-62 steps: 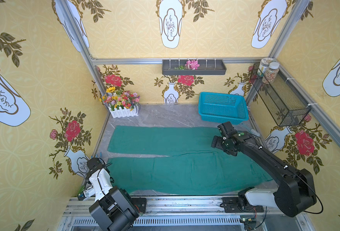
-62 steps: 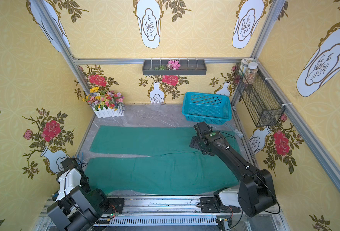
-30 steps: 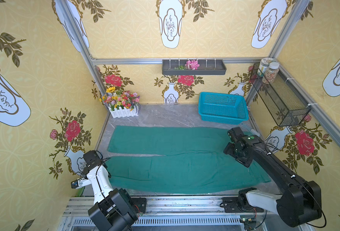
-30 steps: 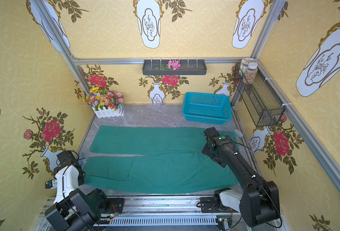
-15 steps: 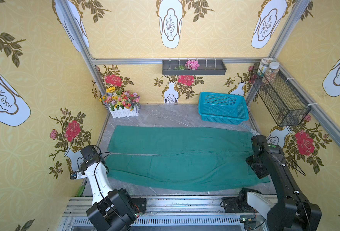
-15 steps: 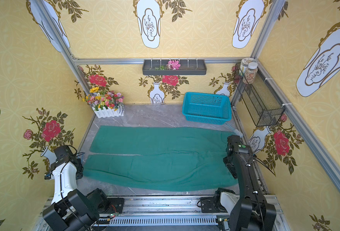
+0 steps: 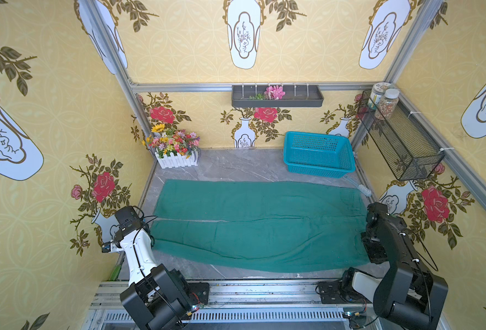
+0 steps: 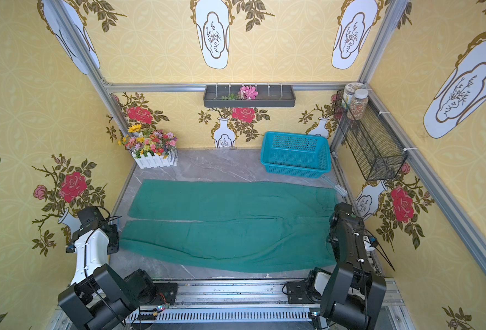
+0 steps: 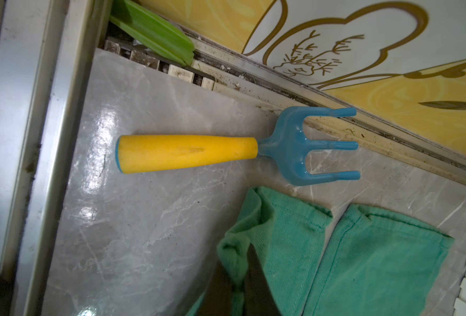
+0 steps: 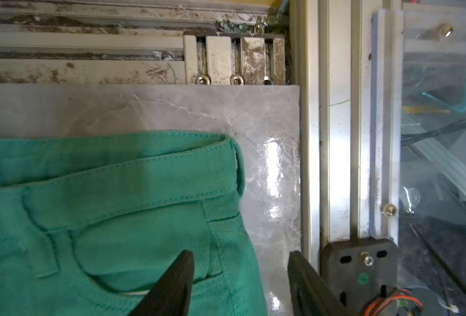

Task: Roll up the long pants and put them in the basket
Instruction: Fold the long pant at the center of the board.

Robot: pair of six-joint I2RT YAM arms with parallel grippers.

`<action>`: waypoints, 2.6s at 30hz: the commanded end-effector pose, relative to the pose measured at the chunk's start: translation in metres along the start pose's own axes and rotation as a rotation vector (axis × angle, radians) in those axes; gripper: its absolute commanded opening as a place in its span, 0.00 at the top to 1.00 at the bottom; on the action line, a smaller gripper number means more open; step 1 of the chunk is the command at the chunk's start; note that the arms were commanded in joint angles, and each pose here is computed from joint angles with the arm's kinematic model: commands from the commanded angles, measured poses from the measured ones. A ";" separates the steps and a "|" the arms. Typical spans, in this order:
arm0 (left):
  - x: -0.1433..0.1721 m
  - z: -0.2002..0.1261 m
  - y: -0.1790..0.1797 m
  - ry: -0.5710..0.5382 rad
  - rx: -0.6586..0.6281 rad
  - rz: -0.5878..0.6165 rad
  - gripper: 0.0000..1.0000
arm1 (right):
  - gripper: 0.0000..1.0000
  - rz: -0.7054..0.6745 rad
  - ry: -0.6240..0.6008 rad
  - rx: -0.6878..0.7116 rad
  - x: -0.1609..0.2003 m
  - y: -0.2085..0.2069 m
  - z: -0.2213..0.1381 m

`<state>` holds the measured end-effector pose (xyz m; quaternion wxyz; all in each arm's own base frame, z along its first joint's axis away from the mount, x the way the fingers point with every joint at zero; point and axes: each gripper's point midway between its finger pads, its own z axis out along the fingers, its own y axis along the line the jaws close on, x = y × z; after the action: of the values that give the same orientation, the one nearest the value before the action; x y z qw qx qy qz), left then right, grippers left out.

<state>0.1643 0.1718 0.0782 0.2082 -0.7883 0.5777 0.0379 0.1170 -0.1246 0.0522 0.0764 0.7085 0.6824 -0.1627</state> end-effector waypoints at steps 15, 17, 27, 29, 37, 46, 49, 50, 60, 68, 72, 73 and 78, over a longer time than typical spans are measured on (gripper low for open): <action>0.000 0.004 -0.008 0.001 0.026 0.013 1.00 | 0.43 0.076 0.038 -0.098 -0.012 0.014 0.025; -0.001 0.004 -0.008 -0.002 0.026 0.013 1.00 | 0.43 0.071 0.042 -0.101 -0.012 0.014 0.030; 0.000 0.005 -0.007 0.005 0.025 0.011 1.00 | 0.48 0.050 0.067 -0.132 -0.009 0.020 0.046; 0.000 0.005 -0.006 0.000 0.017 0.008 1.00 | 0.51 0.053 0.071 -0.134 -0.008 0.020 0.048; -0.008 0.000 0.009 -0.040 -0.073 -0.058 1.00 | 0.83 0.060 0.092 -0.147 -0.002 0.019 0.052; -0.021 -0.012 0.026 -0.083 -0.234 -0.066 1.00 | 1.00 0.078 0.107 -0.068 0.002 -0.005 0.040; -0.029 -0.024 0.021 -0.112 -0.224 -0.088 1.00 | 1.00 0.117 0.095 -0.010 -0.005 -0.016 0.028; -0.033 -0.029 0.018 -0.123 -0.212 -0.093 1.00 | 1.00 0.125 0.080 0.017 -0.009 -0.021 0.023; -0.046 -0.060 0.008 -0.154 -0.178 -0.104 1.00 | 1.00 0.129 -0.040 0.106 -0.031 -0.043 -0.025; -0.060 -0.088 0.002 -0.202 -0.155 -0.115 1.00 | 1.00 0.165 -0.132 0.085 -0.052 -0.045 -0.069; -0.067 -0.101 -0.002 -0.220 -0.137 -0.125 1.00 | 1.00 0.174 -0.161 0.063 -0.061 -0.042 -0.084; -0.069 -0.105 -0.003 -0.228 -0.136 -0.123 1.00 | 1.00 0.173 -0.173 0.060 -0.064 -0.042 -0.088; -0.080 -0.124 -0.008 -0.269 -0.117 -0.129 1.00 | 1.00 0.170 -0.254 0.031 -0.081 -0.043 -0.117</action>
<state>0.1300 0.1927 0.2056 0.2252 -0.8248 0.5002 0.1370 0.0995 -0.1476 0.1716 0.1409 0.7455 0.6194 -0.2021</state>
